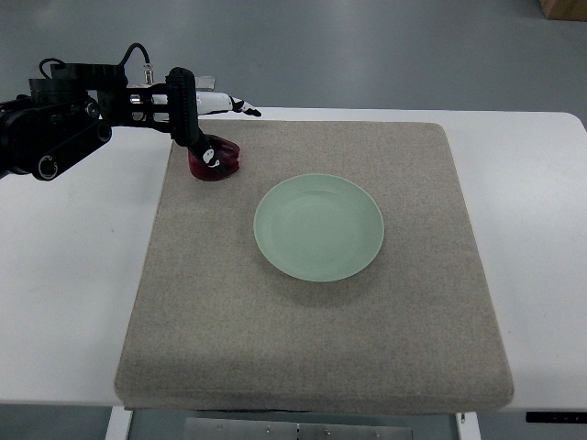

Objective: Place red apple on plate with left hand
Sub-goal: 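Lower the left hand onto the red apple and close fingers around it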

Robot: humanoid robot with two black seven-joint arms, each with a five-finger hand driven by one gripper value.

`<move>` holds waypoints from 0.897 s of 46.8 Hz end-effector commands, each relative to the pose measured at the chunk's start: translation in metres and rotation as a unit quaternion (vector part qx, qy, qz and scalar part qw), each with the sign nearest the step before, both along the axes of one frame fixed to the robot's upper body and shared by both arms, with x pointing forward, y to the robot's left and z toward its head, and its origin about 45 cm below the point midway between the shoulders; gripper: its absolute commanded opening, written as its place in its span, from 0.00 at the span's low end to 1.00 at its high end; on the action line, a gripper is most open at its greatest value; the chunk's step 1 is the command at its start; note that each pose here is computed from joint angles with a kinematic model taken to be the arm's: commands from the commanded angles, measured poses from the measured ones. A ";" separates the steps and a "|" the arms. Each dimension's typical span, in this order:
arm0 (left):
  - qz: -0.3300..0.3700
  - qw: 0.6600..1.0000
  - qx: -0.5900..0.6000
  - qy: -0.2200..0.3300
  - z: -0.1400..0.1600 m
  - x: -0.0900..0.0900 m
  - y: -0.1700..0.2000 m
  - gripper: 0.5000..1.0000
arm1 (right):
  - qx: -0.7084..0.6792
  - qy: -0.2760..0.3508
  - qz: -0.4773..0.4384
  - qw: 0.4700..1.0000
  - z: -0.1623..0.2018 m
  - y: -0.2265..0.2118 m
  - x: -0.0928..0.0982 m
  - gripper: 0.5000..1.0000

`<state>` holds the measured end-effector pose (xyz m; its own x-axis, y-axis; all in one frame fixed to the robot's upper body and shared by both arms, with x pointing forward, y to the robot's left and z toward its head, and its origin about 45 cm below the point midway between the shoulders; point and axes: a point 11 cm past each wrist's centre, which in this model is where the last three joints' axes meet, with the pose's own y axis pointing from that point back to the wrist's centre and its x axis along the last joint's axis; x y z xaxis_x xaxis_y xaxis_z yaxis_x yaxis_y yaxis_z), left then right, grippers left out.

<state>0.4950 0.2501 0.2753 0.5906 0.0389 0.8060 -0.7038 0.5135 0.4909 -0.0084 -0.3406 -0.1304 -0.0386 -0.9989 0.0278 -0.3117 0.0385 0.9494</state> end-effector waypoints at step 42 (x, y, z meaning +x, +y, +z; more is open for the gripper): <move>-0.005 0.998 0.058 -0.035 -0.021 -0.003 0.017 0.79 | 0.000 0.000 0.000 1.000 0.000 0.000 0.000 0.93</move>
<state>0.4922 0.2650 0.2566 0.5259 -0.0488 0.8491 -0.7371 0.4720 0.4837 -0.0084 -0.3406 -0.1304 -0.0386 -0.9989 0.0281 -0.3117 0.0388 0.9494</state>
